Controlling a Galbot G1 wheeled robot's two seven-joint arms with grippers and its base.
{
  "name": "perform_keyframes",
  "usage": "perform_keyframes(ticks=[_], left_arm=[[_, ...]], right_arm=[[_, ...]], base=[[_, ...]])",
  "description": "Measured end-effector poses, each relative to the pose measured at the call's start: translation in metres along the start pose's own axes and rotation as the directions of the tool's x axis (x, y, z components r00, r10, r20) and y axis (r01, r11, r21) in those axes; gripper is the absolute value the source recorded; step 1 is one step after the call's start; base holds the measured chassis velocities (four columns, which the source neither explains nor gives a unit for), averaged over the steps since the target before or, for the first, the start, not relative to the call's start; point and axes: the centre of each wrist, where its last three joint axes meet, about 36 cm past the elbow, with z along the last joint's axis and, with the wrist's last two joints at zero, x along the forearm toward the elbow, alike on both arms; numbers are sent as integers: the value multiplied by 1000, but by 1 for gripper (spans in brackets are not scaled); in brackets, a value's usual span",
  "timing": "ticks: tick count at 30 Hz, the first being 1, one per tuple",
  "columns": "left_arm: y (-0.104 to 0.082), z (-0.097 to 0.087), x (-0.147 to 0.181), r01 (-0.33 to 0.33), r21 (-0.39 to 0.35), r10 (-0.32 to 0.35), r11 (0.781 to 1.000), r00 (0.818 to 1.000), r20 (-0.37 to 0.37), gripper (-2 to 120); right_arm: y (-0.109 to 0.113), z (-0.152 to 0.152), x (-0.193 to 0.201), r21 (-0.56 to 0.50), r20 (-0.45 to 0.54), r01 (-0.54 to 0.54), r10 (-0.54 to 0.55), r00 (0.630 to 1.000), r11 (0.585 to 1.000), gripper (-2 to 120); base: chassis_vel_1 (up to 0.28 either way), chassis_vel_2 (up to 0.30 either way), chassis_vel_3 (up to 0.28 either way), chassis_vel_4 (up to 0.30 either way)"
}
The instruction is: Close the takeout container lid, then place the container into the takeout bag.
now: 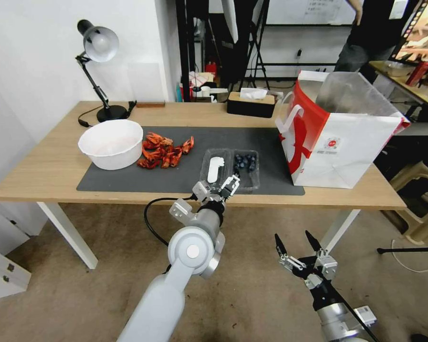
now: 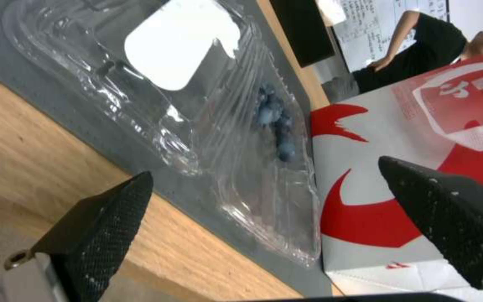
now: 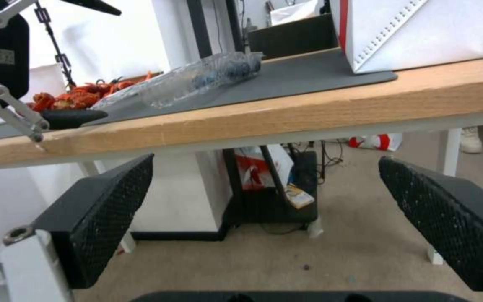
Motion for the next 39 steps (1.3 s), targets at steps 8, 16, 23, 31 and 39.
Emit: perform_keyframes(ticks=[8, 16, 23, 31, 39], left_arm=[[2, -2, -7, 5, 6, -5, 1000, 1000, 10, 100], [3, -4, -15, 9, 7, -9, 1000, 1000, 18, 100], [2, -5, -21, -1, 19, 0, 1000, 999, 35, 100], [6, -5, -18, -64, 33, 62, 997, 996, 67, 100], [10, -4, -10, -151, -11, 151, 989, 984, 95, 100]], right_arm=[[0, 2, 2, 1, -3, -1, 1, 1000, 1000, 100], [0, 4, 2, 1, -7, -3, 3, 1000, 1000, 100], [0, 6, 2, 0, -11, -6, 6, 1000, 1000, 100], [0, 10, 4, -3, -21, -7, 7, 1000, 1000, 100], [1, 12, 5, -4, -21, -5, 5, 1000, 1000, 100]], base=[[0, 0, 0, 0], [0, 0, 0, 0], [0, 0, 0, 0], [0, 0, 0, 0], [0, 0, 0, 0]])
